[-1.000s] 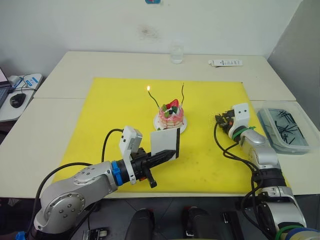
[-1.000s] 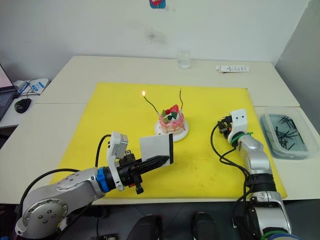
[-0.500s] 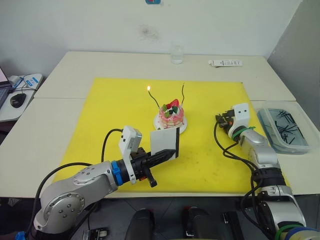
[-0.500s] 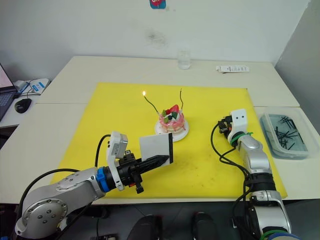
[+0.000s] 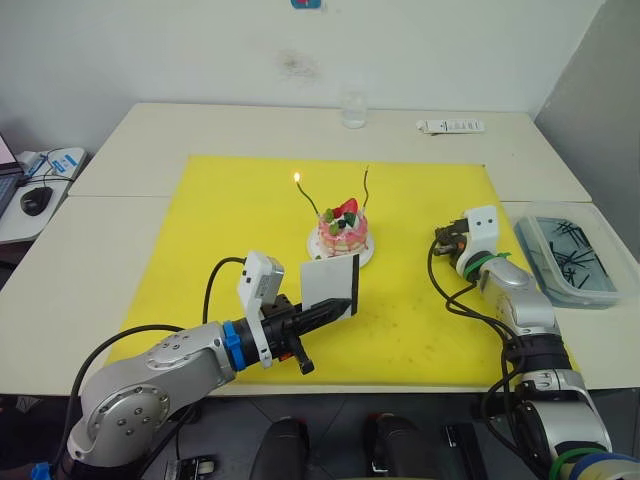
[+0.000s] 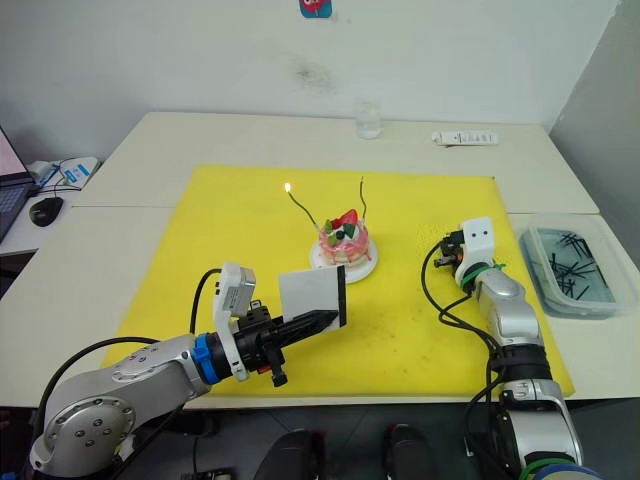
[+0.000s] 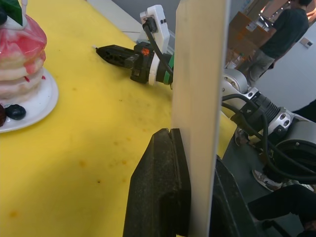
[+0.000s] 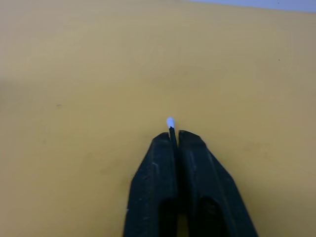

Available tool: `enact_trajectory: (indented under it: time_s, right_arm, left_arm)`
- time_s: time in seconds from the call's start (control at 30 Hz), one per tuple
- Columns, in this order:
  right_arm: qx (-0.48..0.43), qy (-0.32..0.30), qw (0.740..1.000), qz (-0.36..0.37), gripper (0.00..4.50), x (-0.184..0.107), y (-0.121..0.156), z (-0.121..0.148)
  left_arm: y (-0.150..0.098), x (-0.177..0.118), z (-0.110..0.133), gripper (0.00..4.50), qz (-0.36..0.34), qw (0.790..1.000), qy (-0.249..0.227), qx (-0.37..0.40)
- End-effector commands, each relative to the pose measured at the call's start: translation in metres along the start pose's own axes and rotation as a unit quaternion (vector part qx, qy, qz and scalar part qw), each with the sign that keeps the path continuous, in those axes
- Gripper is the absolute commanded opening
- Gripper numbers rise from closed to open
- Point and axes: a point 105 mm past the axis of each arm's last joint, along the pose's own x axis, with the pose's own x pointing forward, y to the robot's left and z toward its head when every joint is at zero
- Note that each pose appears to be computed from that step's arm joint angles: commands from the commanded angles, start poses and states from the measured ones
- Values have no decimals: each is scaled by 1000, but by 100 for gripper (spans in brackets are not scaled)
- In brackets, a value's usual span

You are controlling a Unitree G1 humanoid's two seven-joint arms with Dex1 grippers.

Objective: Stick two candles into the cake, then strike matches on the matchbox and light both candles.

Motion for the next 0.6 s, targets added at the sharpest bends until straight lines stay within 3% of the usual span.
enact_trajectory:
  time_s: [0.03,0.27,0.6]
  right_arm:
    - [5,13,1000,-10,3,-2,-7,-6]
    - [7,-18,1000,-2,3,-11,-10,12]
    - [-67,-42,984,162,3,-62,26,78]
  left_arm:
    - [-9,1,7,0,-15,1000,-12,19]
    - [-6,2,9,0,-10,1000,-22,12]
    - [7,5,15,0,17,997,-51,-49]
